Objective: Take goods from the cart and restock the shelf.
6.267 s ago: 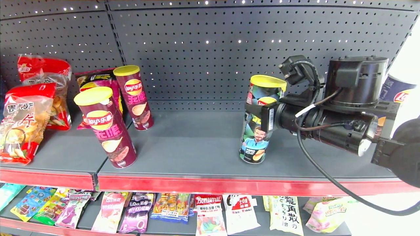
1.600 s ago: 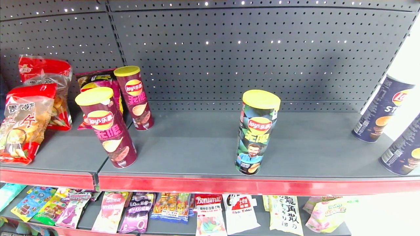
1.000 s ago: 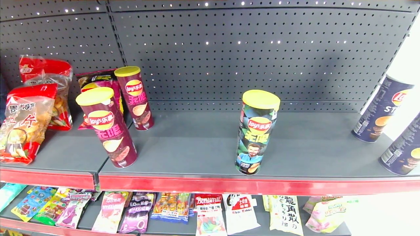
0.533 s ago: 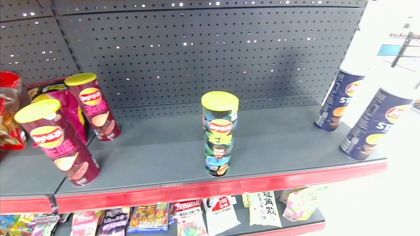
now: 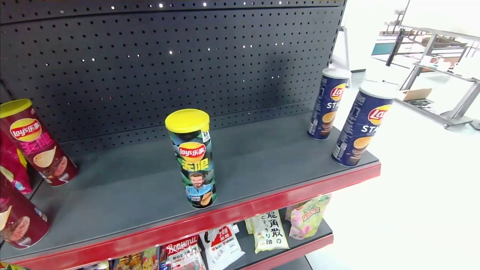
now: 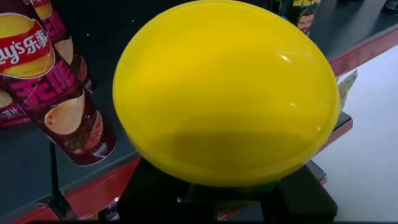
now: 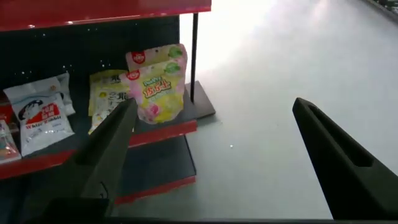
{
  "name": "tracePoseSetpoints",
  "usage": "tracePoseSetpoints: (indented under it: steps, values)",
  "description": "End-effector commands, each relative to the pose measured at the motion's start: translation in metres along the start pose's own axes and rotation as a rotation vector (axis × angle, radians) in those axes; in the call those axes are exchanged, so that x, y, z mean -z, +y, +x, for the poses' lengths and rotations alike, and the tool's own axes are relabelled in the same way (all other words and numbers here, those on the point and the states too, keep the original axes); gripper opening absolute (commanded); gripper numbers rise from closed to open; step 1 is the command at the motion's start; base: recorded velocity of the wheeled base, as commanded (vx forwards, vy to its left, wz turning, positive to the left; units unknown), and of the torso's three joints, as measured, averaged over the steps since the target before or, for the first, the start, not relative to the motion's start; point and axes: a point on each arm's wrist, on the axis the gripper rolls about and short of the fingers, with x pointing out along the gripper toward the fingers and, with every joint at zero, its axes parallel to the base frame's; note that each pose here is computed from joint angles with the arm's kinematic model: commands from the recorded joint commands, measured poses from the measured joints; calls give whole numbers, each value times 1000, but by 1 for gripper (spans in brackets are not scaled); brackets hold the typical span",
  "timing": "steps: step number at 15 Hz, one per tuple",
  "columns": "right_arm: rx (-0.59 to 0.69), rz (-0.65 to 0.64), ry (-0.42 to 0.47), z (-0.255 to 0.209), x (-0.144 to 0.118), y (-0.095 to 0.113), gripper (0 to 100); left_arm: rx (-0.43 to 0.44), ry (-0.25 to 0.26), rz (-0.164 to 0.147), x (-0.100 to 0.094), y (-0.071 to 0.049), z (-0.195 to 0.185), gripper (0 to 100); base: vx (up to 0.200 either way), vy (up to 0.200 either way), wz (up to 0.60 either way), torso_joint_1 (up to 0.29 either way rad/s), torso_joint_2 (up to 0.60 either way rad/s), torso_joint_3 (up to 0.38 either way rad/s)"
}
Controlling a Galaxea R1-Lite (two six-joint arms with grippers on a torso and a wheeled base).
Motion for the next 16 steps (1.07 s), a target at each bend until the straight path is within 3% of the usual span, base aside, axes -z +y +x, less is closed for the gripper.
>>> tracePoseSetpoints:
  steps: [1, 2, 5, 7, 9, 11, 16]
  values:
    - [-10, 13, -33, 5, 4, 1, 100, 0, 2, -1, 0, 0, 1, 0, 0, 0, 0, 0, 0, 0]
    - [-89, 40, -134, 10, 4, 4, 100, 14, 2, -1, 0, 0, 1, 0, 0, 0, 0, 0, 0, 0]
    - [-186, 41, -134, 9, 4, 6, 100, 26, 8, -3, 0, 0, 2, 0, 0, 0, 0, 0, 0, 0]
    - [-181, 85, -113, 9, 4, 6, 100, 37, 10, -5, 1, -1, 2, 0, 0, 0, 0, 0, 0, 0]
    - [-189, 20, -116, 10, 7, 6, 100, 40, 9, -3, 0, 0, 2, 0, 0, 0, 0, 0, 0, 0]
    - [-189, 28, -61, 10, 12, 7, 100, 40, 14, -5, 0, 0, 3, 0, 0, 0, 0, 0, 0, 0]
    - [-143, 65, -64, 10, 11, 6, 100, 36, 22, -8, -2, 1, 5, 0, 0, 0, 0, 0, 0, 0]
